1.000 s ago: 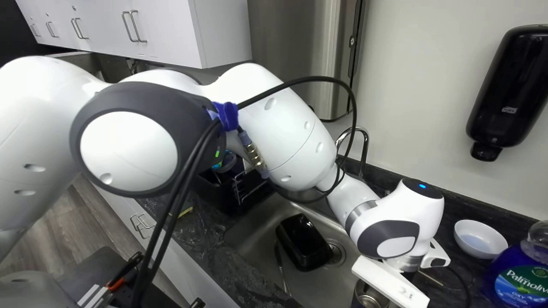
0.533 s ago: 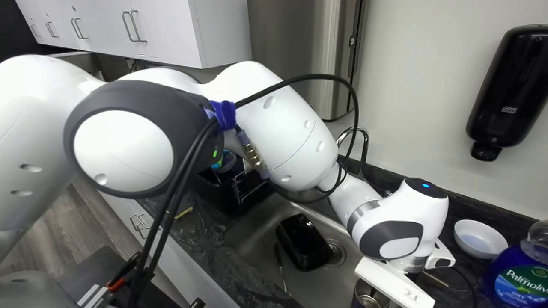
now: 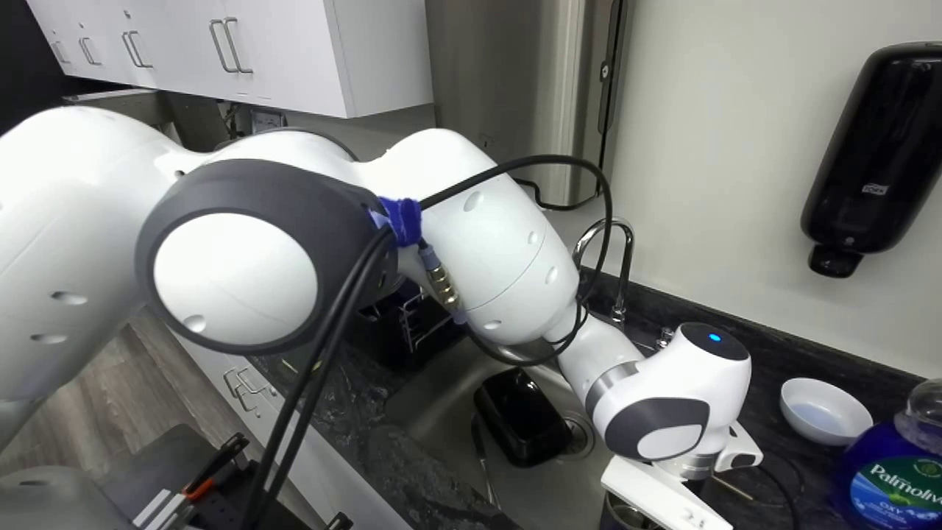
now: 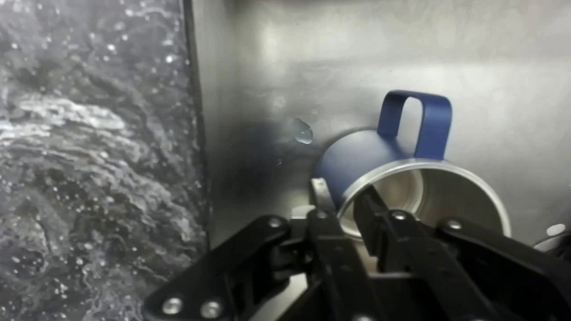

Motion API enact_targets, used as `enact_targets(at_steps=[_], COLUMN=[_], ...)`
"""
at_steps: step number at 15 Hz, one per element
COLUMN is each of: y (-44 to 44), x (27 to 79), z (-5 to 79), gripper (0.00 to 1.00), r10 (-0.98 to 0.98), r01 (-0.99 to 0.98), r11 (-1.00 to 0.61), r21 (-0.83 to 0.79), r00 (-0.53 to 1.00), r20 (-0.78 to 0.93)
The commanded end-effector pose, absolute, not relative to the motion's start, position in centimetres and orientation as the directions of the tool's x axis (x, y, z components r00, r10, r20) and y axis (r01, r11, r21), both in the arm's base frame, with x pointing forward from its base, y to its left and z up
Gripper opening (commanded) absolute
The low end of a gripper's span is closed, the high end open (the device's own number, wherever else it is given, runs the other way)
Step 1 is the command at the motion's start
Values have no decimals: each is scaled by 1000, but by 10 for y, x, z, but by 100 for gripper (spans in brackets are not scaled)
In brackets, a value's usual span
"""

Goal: Pick up the blue cup from the sink and place it on the dish rack

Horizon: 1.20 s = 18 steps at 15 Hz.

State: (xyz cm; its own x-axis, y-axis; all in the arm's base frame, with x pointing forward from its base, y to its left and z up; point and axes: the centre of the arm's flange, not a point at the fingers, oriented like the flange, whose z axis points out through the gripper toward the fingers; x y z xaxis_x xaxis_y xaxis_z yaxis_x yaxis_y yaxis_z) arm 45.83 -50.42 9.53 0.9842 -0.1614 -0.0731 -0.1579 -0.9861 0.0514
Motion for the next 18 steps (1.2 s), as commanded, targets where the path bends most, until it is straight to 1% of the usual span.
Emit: enact_targets(at_steps=[1,8,18], y=[-499,-497,-477], x=[452,456,456], z=[94,93,89], gripper=[0,2,2], r10=[-121,-105,-165], r01=[-119,-103,-165], r11=[-992,-993,-986], r21=[51,51,16], r00=[992,994,985], r20=[-44,-42,-50])
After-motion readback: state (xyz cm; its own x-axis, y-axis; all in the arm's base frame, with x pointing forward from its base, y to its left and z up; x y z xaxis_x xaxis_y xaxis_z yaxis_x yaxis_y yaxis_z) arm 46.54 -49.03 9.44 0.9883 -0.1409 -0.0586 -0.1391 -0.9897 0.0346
